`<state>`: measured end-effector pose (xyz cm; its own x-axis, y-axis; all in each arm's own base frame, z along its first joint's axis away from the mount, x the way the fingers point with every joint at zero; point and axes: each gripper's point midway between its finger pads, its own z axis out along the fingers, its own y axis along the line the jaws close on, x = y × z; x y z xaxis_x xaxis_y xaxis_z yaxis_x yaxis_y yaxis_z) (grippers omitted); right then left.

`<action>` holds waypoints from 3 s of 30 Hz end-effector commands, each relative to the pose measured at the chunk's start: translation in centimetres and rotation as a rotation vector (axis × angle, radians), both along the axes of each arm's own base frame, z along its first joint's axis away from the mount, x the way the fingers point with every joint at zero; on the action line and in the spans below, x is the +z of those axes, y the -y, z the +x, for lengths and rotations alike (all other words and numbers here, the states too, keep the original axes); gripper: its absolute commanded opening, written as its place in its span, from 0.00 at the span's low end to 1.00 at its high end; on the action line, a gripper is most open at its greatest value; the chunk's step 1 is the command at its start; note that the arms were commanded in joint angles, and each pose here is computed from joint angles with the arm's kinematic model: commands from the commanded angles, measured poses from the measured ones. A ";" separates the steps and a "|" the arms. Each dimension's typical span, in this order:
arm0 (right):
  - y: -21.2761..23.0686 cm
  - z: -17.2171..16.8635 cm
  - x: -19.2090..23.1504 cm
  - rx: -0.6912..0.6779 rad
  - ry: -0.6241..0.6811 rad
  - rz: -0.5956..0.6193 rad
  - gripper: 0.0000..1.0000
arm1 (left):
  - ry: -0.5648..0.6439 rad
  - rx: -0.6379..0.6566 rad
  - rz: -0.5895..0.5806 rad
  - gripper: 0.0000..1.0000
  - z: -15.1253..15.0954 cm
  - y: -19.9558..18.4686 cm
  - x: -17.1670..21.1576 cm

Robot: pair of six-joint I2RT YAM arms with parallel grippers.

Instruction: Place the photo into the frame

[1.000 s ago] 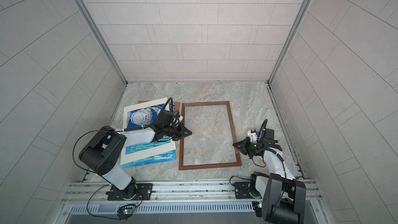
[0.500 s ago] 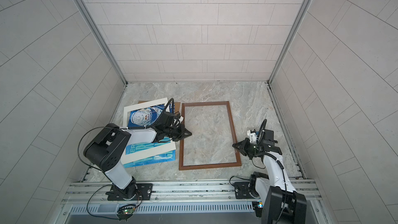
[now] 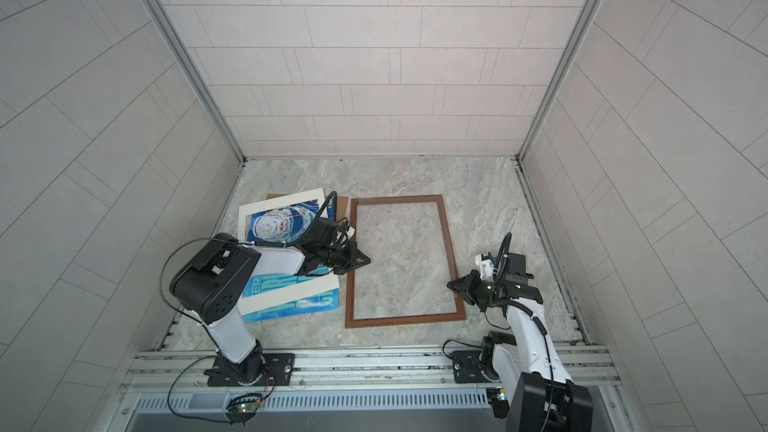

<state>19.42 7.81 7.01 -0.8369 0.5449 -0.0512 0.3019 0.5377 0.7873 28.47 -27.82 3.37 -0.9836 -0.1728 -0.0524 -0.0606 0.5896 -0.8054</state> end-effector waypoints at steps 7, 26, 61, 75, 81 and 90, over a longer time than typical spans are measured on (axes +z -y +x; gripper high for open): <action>-0.2 -0.7 -0.7 0.020 -0.027 -0.033 0.00 | -0.009 0.001 0.012 0.00 -0.4 -1.1 -0.9; -0.4 -1.0 -0.2 0.017 -0.029 -0.041 0.00 | -0.029 0.000 0.014 0.00 -0.7 -1.5 -1.2; -1.4 -0.8 2.6 0.044 -0.027 0.016 0.00 | -0.045 -0.007 -0.017 0.00 -0.6 -1.3 -1.4; -1.9 -1.7 3.5 0.079 -0.035 0.007 0.00 | -0.043 -0.011 -0.023 0.00 -0.4 -1.1 -1.2; -2.0 -1.7 4.3 0.096 -0.024 -0.004 0.00 | -0.038 -0.013 -0.019 0.00 -0.3 -1.1 -1.1; -2.0 -1.5 5.0 0.100 -0.009 -0.008 0.00 | -0.030 -0.016 -0.019 0.00 -0.2 -1.0 -0.9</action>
<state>17.90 9.61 11.15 -0.8788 0.4766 -0.0234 0.2839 0.5617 0.7771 27.85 -26.36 1.75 -0.9844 -0.1761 0.0027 -0.1065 0.5835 -0.8051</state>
